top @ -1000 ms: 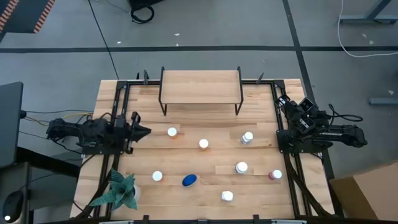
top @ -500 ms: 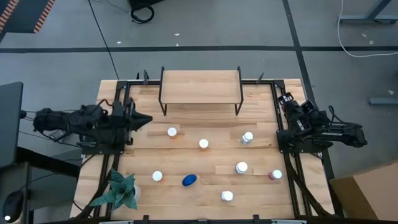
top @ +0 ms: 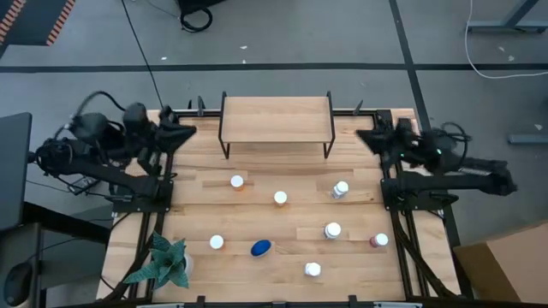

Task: Pick and place medicine bottles onto shelf by color
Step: Put the top white and blue medicine bottle on the shelf

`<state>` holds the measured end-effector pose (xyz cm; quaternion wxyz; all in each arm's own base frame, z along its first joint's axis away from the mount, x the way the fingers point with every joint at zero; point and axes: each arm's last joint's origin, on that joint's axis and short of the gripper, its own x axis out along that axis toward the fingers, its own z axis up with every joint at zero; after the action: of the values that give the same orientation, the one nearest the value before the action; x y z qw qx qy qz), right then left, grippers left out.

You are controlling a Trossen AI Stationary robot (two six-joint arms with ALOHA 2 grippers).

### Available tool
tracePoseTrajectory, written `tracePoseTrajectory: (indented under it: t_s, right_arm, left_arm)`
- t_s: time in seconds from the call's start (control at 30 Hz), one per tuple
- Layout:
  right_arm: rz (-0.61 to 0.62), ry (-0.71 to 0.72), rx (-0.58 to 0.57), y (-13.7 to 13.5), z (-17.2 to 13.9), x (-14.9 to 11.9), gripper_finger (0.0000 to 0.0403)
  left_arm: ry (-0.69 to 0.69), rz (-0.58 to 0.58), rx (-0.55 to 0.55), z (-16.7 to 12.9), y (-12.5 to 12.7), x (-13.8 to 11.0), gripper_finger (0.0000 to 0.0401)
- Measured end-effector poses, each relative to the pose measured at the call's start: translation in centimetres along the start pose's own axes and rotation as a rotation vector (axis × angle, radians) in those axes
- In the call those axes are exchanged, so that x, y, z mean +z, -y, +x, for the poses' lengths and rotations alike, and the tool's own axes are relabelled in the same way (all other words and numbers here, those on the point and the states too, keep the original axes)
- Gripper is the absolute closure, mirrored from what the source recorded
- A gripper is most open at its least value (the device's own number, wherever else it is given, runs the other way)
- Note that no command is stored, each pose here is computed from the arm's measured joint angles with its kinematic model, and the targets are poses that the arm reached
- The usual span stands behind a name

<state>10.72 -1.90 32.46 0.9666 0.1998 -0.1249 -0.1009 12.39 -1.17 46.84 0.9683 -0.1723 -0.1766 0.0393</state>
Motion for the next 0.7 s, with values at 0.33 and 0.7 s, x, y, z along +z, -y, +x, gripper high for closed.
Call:
tracePoseTrajectory:
  t_s: [0.33, 0.7]
  right_arm:
    - [0.121, -0.638, -0.389, -2.3, 9.5, 4.6, 0.0381]
    - [0.039, -0.414, -0.092, -8.7, 16.9, 13.5, 0.0381]
  left_arm:
    - [0.05, 0.109, 0.016, 0.4, 0.6, 2.0, 0.037]
    - [0.015, 0.057, 0.023, 0.4, 0.5, 1.6, 0.0362]
